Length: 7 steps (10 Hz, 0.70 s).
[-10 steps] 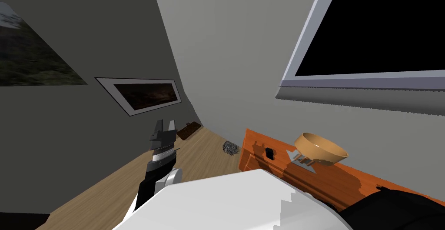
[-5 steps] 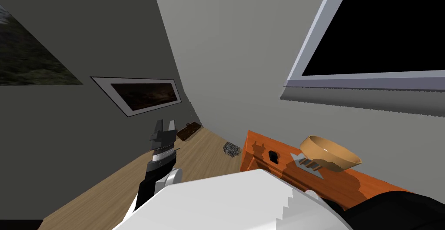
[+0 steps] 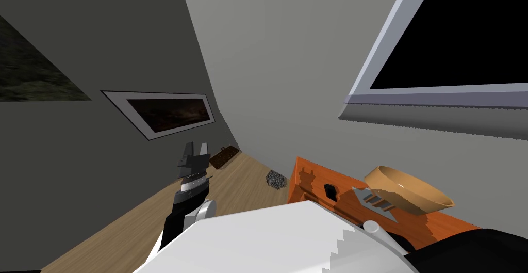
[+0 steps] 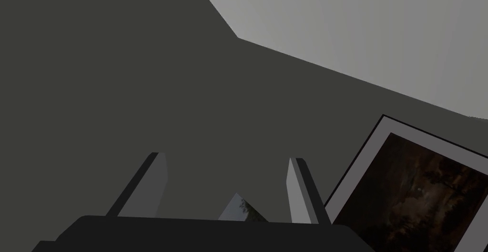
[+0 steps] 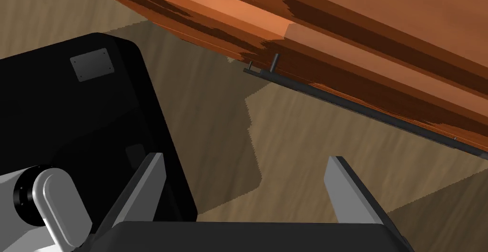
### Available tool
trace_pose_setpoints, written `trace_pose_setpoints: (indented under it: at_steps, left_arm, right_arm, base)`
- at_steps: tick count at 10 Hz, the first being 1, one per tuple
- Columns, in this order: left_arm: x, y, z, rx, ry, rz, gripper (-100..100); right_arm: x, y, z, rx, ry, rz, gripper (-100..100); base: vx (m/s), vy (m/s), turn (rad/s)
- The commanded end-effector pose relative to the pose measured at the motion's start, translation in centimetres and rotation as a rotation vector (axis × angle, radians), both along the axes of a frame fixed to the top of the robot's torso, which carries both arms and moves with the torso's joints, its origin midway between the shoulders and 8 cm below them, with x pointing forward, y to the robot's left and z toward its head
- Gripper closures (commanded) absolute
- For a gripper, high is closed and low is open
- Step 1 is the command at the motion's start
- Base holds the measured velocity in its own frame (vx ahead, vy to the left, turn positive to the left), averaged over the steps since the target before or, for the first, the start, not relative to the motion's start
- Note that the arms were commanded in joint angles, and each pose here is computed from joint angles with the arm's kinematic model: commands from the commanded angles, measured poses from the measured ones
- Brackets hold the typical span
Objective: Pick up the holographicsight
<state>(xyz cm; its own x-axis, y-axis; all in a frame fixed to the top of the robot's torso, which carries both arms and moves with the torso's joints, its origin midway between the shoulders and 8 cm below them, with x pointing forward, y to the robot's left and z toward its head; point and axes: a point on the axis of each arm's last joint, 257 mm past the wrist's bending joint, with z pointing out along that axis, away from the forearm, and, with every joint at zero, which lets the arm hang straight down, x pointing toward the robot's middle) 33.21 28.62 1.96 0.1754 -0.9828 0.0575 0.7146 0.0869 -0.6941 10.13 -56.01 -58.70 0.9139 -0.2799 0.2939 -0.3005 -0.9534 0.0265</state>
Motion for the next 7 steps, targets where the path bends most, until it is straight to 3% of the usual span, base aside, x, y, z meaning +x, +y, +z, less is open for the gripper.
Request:
trace_pose_setpoints:
  at_steps: [1, 2, 3, 4, 5, 7]
  left_arm:
    - [0.0, 0.0, 0.0, 0.000, 0.000, 0.000, 0]
    - [0.0, 0.0, 0.0, 0.000, 0.000, 0.000, 0]
    - [0.0, 0.0, 0.0, 0.000, 0.000, 0.000, 0]
    - [0.0, 0.0, 0.0, 0.000, 0.000, 0.000, 0]
    - [0.0, 0.0, 0.0, 0.000, 0.000, 0.000, 0]
    - [0.0, 0.0, 0.0, 0.000, 0.000, 0.000, 0]
  right_arm:
    - [-0.6, -0.3, -0.2, 0.001, 0.012, -0.014, -100]
    - [0.6, -1.3, 0.5, 0.005, -0.009, -0.053, -100]
    - [-0.2, -1.4, 0.3, 0.004, 0.005, -0.064, -100]
    - [0.8, -2.3, 0.9, 0.008, -0.015, -0.102, -100]
    - [0.5, -2.4, 0.8, 0.008, -0.009, -0.106, -100]
    - [1.3, -4.2, 1.8, 0.011, -0.029, -0.186, -100]
  base:
    - [0.030, 0.010, 0.002]
    - [0.047, 0.008, 0.003]
    - [0.063, 0.011, 0.011]
    - [0.072, 0.012, 0.007]
    - [0.069, 0.007, 0.006]
    - [0.107, 0.003, 0.016]
